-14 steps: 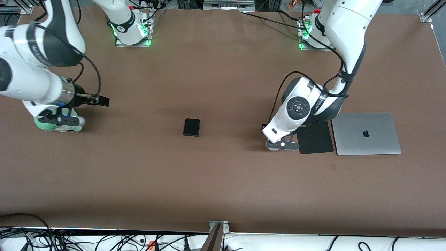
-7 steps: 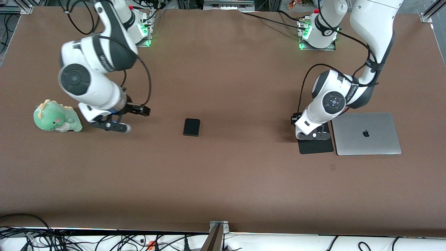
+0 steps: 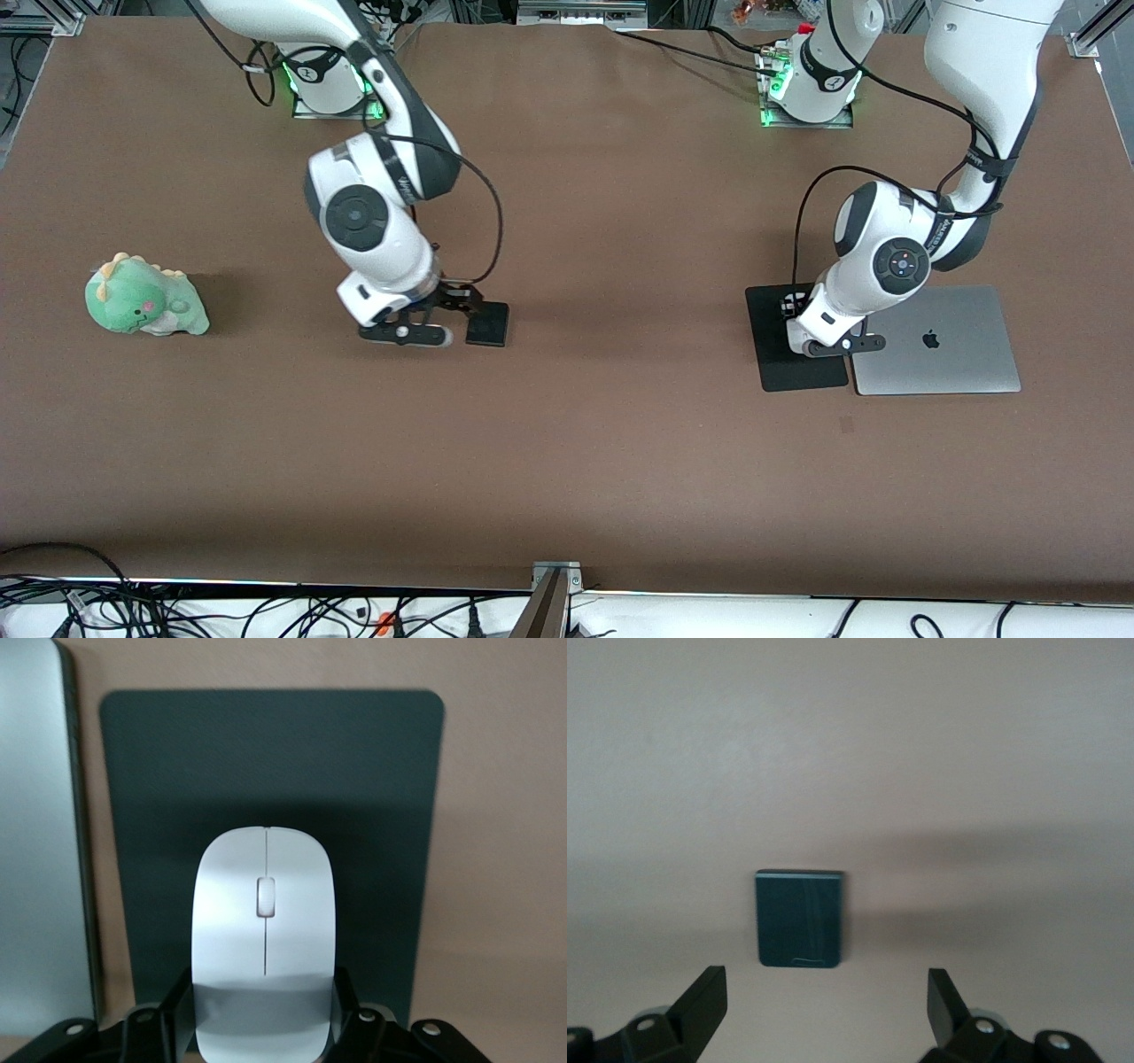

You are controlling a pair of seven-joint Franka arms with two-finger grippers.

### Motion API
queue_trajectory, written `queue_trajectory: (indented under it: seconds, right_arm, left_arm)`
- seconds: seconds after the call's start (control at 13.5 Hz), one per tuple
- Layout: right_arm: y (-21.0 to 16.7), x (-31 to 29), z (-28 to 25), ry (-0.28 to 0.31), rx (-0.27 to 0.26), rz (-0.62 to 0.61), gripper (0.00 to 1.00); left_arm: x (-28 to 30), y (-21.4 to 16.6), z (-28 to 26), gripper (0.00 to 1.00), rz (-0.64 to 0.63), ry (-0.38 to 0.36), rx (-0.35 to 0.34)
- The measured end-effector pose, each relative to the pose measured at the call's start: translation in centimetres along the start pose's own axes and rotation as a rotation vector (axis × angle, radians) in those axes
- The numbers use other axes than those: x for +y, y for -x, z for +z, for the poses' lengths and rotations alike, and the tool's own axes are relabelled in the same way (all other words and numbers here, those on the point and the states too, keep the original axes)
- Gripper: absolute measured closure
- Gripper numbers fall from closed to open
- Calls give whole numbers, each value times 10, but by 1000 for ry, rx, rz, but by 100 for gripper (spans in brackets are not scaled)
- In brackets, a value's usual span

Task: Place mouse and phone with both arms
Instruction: 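Carry the mouse onto the black pad while the right gripper reaches the phone, then release the mouse on the pad while the right gripper grasps the phone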

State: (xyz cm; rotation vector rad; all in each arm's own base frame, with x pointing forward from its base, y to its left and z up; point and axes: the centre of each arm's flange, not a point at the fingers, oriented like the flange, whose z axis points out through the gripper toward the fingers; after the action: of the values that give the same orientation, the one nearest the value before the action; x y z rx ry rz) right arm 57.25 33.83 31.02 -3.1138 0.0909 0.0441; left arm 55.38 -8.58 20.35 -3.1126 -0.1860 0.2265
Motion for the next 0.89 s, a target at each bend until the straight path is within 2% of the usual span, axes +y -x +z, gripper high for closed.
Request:
queue_trajectory:
  seconds: [0.3,0.59,0.67,0.89]
  right_arm:
    - [9,-24,52,2,9,-39,0]
    - [12,-24,94,-18,54,-64,0]
    - [12,-22,103,-20,59,-65,0]
    - [15,-22,118,-20,64,-71,0]
  left_arm:
    - [-10,-11,7,38,18,-18,30]
    - [-14,-15,10,36,11,-18,29]
    - [-15,-17,8,30,8,-16,32]
    - [-11,-21,-15,2,13,-16,56]
